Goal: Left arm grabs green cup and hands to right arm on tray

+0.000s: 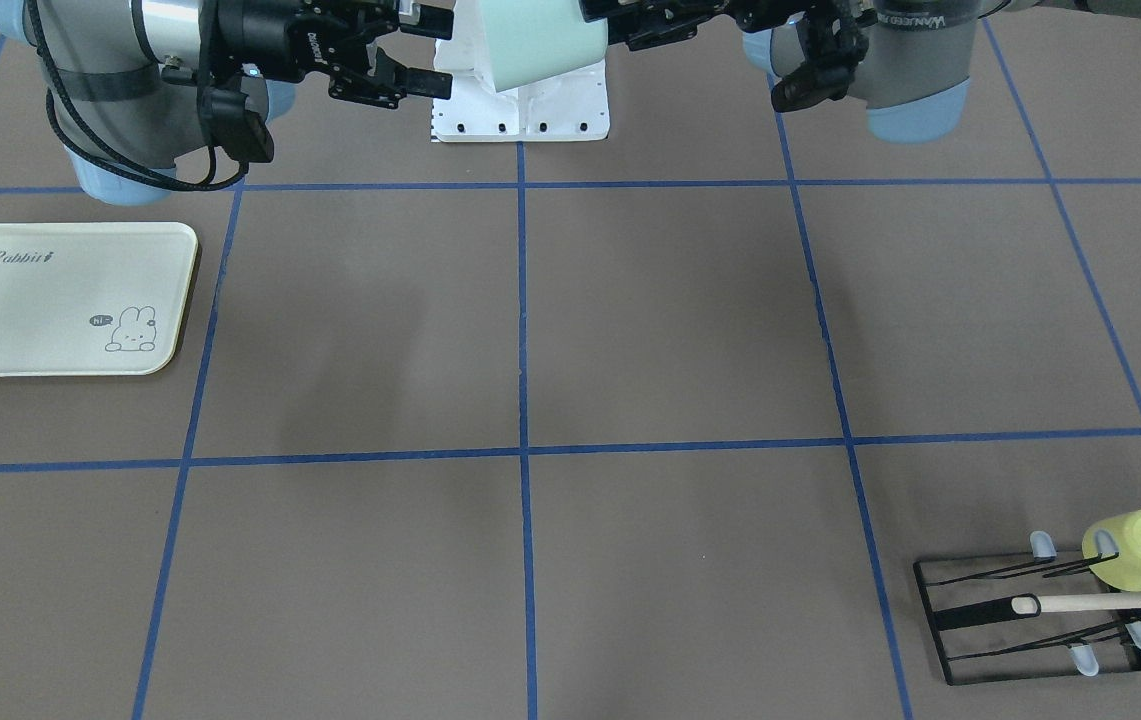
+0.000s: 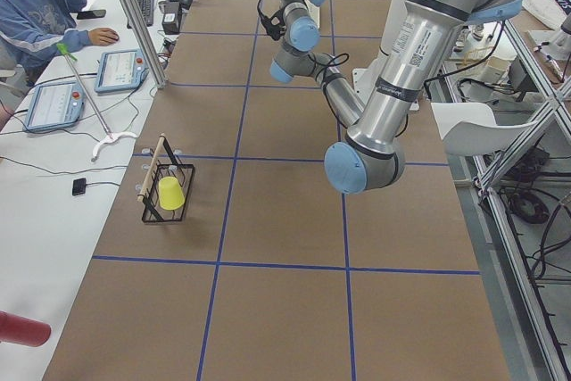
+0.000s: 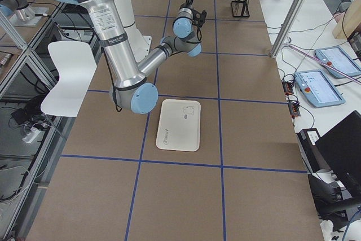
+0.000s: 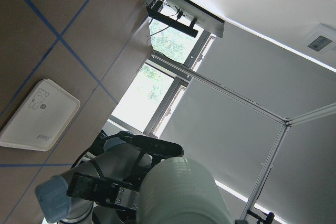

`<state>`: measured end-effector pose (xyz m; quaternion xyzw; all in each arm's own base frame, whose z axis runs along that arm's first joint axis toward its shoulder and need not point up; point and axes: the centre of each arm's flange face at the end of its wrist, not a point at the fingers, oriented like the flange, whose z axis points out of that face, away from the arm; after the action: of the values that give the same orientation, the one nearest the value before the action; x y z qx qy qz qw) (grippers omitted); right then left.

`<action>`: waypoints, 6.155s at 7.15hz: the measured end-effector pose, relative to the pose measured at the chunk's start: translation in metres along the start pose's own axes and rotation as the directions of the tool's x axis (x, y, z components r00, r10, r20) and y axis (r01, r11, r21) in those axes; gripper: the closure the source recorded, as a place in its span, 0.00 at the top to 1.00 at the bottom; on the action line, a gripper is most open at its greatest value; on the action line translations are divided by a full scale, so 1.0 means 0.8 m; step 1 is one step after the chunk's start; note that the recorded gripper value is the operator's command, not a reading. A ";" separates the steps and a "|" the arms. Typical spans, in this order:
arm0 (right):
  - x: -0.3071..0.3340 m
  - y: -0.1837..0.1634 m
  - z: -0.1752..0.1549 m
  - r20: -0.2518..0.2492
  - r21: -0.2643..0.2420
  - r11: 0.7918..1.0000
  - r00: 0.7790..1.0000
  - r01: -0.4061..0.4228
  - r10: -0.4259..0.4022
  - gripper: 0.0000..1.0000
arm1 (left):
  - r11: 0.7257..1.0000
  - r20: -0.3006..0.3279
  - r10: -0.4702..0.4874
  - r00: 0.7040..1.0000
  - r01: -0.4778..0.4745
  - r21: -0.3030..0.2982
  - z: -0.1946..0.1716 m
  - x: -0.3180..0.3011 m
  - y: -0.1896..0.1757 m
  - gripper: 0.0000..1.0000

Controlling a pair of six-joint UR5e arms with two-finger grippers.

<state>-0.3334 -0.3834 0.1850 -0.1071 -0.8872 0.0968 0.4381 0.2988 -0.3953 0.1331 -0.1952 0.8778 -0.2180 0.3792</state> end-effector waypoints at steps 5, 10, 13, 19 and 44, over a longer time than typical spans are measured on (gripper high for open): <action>0.002 0.008 0.007 0.083 0.019 1.000 0.997 -0.011 0.010 0.94 | 0.998 -0.011 -0.051 0.999 0.050 -0.026 0.000 0.000 0.006 0.21; 0.002 0.013 0.015 0.117 0.033 0.999 0.993 -0.023 0.019 0.71 | 0.993 -0.041 -0.103 0.994 0.100 -0.054 0.027 -0.012 0.025 0.21; 0.002 0.024 0.017 0.137 0.005 1.000 0.990 -0.020 0.019 0.54 | 0.993 -0.036 -0.108 0.994 0.106 -0.047 0.035 -0.020 0.021 0.21; 0.006 0.026 0.009 0.145 -0.004 1.000 0.989 -0.014 0.014 0.46 | 0.993 -0.023 -0.114 0.993 0.113 -0.037 0.033 -0.029 0.015 0.21; 0.067 -0.179 -0.352 -0.814 0.107 0.872 0.545 0.477 -0.198 0.00 | 0.652 0.924 0.373 0.078 -0.730 -0.202 -0.323 0.014 -0.249 1.00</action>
<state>-0.1556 -0.4841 0.4314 0.1088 -0.5817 0.0935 0.8007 0.1332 -0.5053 0.3921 0.1368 0.4572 -0.0410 0.8778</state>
